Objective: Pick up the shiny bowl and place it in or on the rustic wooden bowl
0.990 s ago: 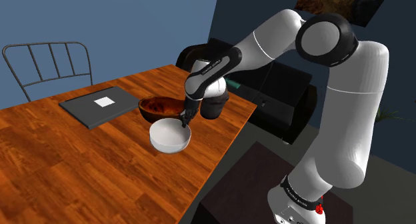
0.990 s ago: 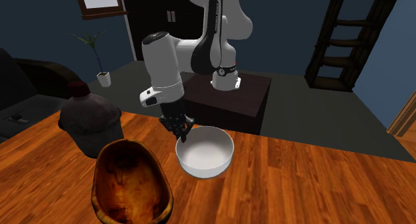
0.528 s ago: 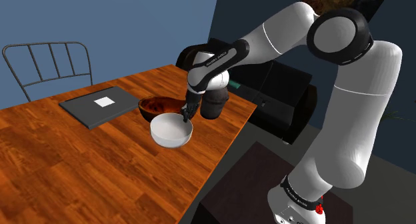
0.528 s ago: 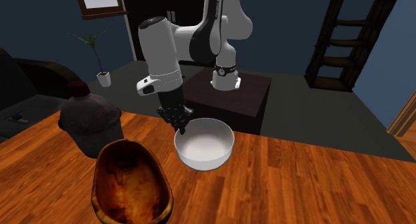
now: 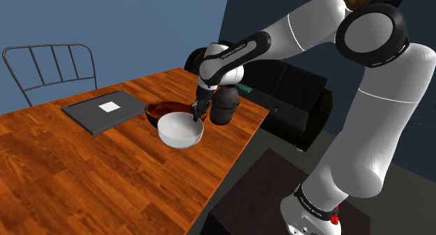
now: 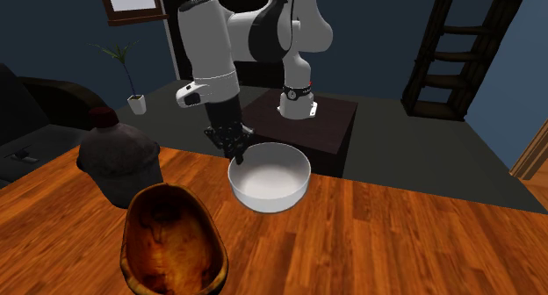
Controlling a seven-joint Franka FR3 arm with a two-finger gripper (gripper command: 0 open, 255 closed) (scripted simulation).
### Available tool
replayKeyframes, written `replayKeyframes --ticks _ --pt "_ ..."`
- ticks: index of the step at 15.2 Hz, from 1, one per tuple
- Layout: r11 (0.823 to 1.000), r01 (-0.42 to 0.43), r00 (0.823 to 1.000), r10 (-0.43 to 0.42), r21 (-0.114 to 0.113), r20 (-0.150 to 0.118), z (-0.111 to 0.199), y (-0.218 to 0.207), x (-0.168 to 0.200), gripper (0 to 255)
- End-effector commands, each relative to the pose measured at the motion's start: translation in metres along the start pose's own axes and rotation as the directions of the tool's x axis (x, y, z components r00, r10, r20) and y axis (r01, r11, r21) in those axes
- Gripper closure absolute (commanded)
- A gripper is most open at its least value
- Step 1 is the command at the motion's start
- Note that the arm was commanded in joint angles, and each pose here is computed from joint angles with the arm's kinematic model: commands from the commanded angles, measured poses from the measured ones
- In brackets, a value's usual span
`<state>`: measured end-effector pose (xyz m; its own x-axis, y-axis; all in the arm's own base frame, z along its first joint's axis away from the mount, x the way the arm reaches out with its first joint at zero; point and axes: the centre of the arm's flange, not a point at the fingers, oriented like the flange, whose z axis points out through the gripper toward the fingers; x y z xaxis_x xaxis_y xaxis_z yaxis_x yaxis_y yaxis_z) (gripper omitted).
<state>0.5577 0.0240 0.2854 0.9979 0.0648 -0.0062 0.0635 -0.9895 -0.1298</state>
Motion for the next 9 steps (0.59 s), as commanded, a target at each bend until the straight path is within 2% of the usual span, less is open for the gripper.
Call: replayKeyframes --ticks 1,9 --pt "1.0 0.0 1.0 0.0 0.0 0.0 -0.011 -0.001 0.0 255" --pt "1.0 0.0 1.0 0.0 0.0 0.0 -0.053 -0.006 0.0 255"
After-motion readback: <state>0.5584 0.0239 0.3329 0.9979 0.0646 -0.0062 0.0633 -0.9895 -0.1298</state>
